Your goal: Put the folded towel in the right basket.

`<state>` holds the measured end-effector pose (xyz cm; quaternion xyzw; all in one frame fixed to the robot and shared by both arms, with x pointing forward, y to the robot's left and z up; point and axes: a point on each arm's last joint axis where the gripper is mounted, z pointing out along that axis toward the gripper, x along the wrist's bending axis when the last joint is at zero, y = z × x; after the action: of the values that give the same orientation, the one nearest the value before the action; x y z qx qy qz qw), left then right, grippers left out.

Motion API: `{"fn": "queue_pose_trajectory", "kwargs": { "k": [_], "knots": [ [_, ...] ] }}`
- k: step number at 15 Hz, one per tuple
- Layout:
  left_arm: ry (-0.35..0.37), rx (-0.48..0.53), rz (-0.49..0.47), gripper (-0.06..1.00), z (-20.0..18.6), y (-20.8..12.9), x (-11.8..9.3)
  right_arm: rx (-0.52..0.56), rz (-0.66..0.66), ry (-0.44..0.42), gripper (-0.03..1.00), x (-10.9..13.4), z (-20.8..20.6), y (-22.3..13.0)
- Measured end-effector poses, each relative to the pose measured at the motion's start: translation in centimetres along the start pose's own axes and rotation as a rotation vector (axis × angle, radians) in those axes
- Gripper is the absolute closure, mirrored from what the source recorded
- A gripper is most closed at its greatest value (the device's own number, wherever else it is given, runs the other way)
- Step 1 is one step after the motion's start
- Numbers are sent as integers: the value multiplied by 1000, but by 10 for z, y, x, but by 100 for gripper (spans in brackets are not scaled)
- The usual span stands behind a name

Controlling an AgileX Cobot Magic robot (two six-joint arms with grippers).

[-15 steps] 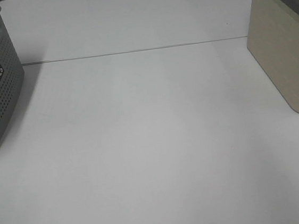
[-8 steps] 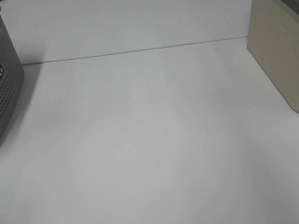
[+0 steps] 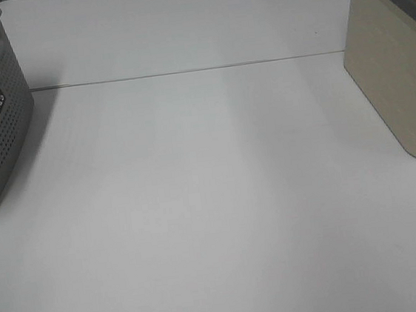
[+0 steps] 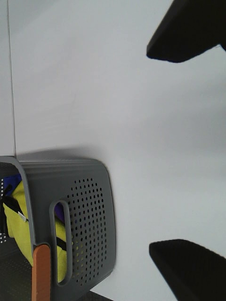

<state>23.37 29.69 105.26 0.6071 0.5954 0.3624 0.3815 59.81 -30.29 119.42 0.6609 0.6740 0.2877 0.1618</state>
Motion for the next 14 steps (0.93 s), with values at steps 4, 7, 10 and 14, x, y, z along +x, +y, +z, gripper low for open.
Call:
{"fn": "queue_pose_trajectory", "kwargs": {
  "k": [4,7,10,14],
  "knots": [
    [0,0,0,-3,0,0,0,74,-33,-7,32,22,-19,-48],
    [0,0,0,-3,0,0,0,116,-27,-17,32,23,-42,-102],
    [0,0,0,-3,0,0,0,161,-16,-18,32,23,-53,-157],
    [0,0,0,-3,0,0,0,146,-19,-18,32,21,-72,-272]
  ]
}}
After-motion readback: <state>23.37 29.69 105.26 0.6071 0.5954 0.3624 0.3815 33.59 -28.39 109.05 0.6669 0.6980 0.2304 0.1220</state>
